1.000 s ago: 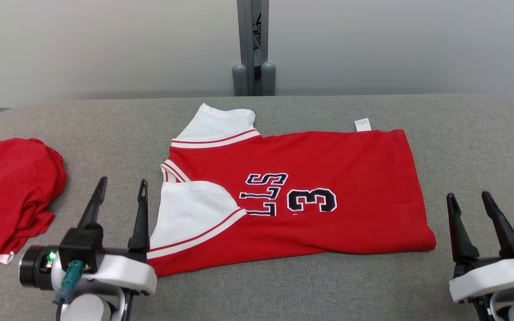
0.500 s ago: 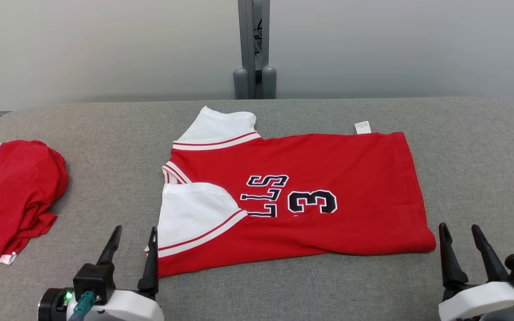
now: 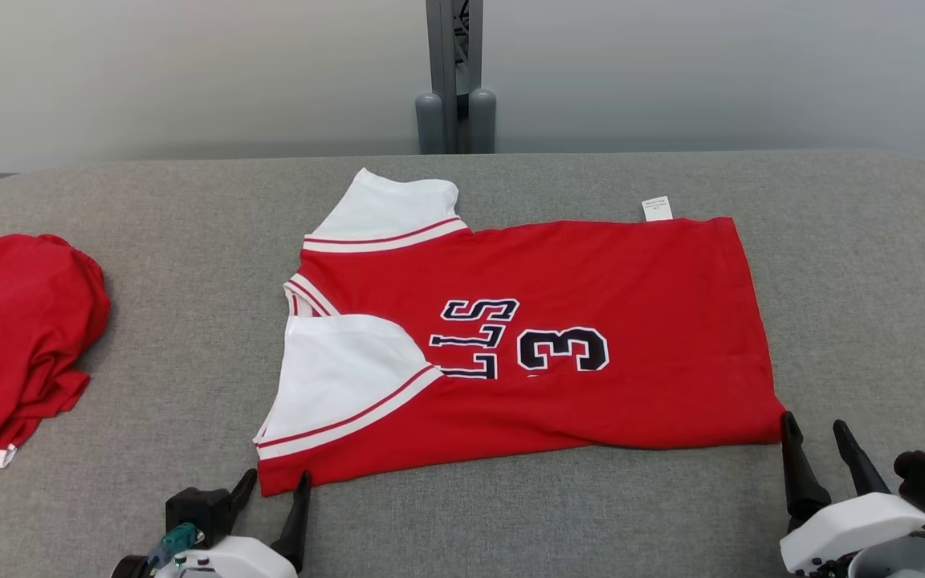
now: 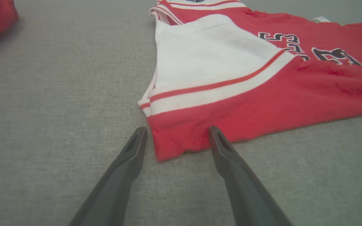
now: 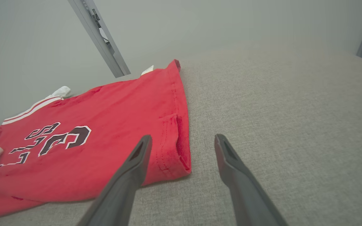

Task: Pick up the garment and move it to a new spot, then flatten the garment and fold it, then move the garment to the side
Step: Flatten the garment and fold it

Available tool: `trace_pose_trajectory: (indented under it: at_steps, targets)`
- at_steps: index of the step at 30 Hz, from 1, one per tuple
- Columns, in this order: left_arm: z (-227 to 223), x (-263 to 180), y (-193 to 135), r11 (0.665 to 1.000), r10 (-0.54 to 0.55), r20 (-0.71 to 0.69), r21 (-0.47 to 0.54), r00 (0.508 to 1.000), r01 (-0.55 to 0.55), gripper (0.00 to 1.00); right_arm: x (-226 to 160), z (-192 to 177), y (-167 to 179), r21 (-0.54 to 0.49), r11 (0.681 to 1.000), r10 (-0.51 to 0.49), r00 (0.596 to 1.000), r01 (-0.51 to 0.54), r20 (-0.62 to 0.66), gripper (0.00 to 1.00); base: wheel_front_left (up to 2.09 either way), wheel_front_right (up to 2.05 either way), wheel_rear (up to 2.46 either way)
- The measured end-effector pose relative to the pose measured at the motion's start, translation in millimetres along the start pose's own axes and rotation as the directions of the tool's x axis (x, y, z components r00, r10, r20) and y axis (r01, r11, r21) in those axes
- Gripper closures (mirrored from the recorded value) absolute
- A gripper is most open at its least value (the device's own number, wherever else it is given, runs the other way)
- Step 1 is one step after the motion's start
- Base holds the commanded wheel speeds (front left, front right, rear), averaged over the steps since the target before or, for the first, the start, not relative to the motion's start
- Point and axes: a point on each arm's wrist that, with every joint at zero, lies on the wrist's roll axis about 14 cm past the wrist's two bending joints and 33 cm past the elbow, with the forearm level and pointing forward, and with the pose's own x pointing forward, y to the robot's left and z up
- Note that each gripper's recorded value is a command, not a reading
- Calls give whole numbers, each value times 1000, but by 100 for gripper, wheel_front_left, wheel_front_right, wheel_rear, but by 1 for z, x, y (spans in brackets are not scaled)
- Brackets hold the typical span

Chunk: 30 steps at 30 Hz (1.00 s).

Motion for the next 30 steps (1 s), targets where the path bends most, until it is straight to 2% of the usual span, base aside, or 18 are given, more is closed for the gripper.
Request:
trace_pose_trajectory:
  at_steps: [9, 24, 25, 26, 27, 28, 30]
  targets:
    - [-14, 11, 7, 997, 21, -83, -77, 996, -27, 0, 11, -30, 2, 51, 999, -2, 994, 8, -114, 0, 0, 0, 0]
    - [-17, 26, 1, 992, -6, -124, -125, 992, -10, 0, 25, -46, 8, 96, 995, 19, 983, -2, -183, 0, 0, 0, 0]
    - [-17, 27, 0, 992, -10, -125, -123, 992, -6, 50, 26, -47, 8, 102, 995, 19, 982, 0, -186, 22, 0, 0, 0]
    - [-17, 27, -1, 992, -14, -126, -124, 992, -1, 68, 26, -47, 9, 105, 994, 22, 982, -2, -188, 56, 0, 0, 0]
    - [-17, 27, -2, 992, -18, -127, -124, 992, 2, 96, 27, -48, 9, 109, 994, 22, 982, -1, -190, 82, 0, 0, 0]
    - [-17, 28, -2, 992, -21, -127, -124, 992, 5, 100, 27, -48, 10, 111, 994, 24, 981, -2, -192, 100, 0, 0, 0]
    - [-17, 28, -5, 992, -31, -132, -125, 991, 14, 100, 26, -50, 12, 113, 994, 31, 979, -9, -200, 100, 0, 0, 0]
